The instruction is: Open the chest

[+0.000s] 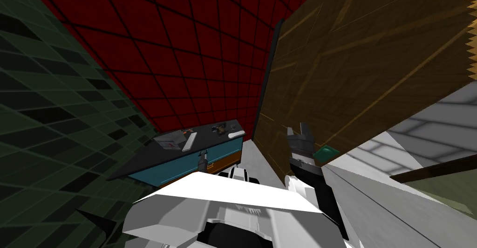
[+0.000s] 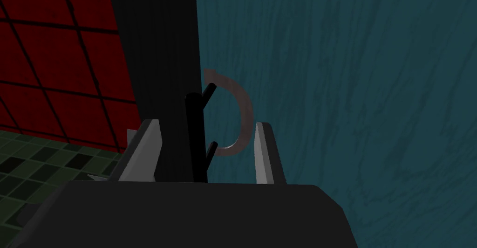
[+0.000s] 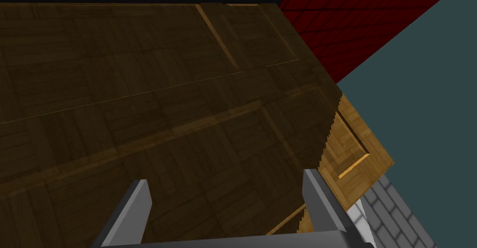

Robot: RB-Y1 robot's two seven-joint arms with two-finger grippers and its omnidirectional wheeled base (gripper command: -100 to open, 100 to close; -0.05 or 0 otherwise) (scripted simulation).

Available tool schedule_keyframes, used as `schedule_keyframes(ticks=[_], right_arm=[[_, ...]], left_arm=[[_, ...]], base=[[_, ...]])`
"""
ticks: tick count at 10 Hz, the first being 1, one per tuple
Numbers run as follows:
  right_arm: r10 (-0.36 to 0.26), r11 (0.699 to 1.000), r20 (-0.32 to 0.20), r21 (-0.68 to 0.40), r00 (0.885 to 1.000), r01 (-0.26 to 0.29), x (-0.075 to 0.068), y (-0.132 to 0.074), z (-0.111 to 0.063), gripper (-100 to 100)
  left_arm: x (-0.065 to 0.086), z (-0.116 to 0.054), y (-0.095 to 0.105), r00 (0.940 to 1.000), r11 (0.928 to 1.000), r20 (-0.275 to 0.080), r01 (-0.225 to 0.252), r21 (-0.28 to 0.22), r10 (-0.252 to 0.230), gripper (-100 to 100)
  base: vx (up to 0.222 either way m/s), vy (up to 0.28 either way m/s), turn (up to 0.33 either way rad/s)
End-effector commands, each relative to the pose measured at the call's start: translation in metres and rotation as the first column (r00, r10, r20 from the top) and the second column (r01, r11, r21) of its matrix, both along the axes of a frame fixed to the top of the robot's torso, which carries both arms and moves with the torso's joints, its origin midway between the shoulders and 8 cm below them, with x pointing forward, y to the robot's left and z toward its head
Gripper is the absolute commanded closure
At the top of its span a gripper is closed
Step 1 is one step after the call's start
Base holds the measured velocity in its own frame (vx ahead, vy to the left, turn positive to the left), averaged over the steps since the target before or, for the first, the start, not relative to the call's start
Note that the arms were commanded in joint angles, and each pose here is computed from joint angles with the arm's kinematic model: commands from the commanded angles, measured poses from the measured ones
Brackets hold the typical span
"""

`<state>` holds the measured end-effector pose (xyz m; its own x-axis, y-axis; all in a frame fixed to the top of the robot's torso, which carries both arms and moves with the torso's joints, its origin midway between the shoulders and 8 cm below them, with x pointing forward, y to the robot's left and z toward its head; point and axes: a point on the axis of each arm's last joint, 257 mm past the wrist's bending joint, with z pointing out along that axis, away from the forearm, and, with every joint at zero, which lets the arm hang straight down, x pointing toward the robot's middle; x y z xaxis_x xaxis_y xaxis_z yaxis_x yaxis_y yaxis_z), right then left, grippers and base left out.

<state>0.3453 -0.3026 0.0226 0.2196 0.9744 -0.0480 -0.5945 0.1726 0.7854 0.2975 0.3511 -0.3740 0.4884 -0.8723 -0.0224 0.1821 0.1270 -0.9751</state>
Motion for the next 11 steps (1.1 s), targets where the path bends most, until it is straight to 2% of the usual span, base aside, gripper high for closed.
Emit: schedule_keyframes(ticks=[1,2,3,5,7,9,11], right_arm=[[0.000,1.000,0.000,0.000,1.000,0.000,0.000,0.000,0.000,0],[0.000,1.000,0.000,0.000,1.000,0.000,0.000,0.000,0.000,0],[0.000,1.000,0.000,0.000,1.000,0.000,0.000,0.000,0.000,0],[0.000,1.000,0.000,0.000,1.000,0.000,0.000,0.000,0.000,0],[0.000,1.000,0.000,0.000,1.000,0.000,0.000,0.000,0.000,0],[0.000,1.000,0.000,0.000,1.000,0.000,0.000,0.000,0.000,0],[0.000,1.000,0.000,0.000,1.000,0.000,0.000,0.000,0.000,0]], left_arm=[[0.005,-0.001,-0.014,0.9988,0.9988,0.002,0.049,0.001,-0.049,100],[0.009,-0.002,-0.025,0.9958,0.9958,0.003,0.092,0.002,-0.092,100],[0.009,-0.002,-0.025,0.9958,0.9958,0.003,0.092,0.002,-0.092,100],[0.016,-0.005,-0.049,0.9839,0.9839,0.003,0.178,0.003,-0.178,100],[0.020,-0.007,-0.072,0.9648,0.9648,0.003,0.263,0.002,-0.263,100],[0.023,-0.010,-0.097,0.9373,0.9373,0.001,0.349,-0.002,-0.349,100],[0.023,-0.010,-0.097,0.9368,0.9368,0.001,0.350,-0.001,-0.350,100]], base=[[0.049,-0.024,0.204],[0.052,-0.003,0.335],[0.044,-0.006,0.146],[0.053,-0.015,0.342],[0.088,-0.030,0.455],[0.073,-0.040,0.488],[0.021,-0.003,0.018]])
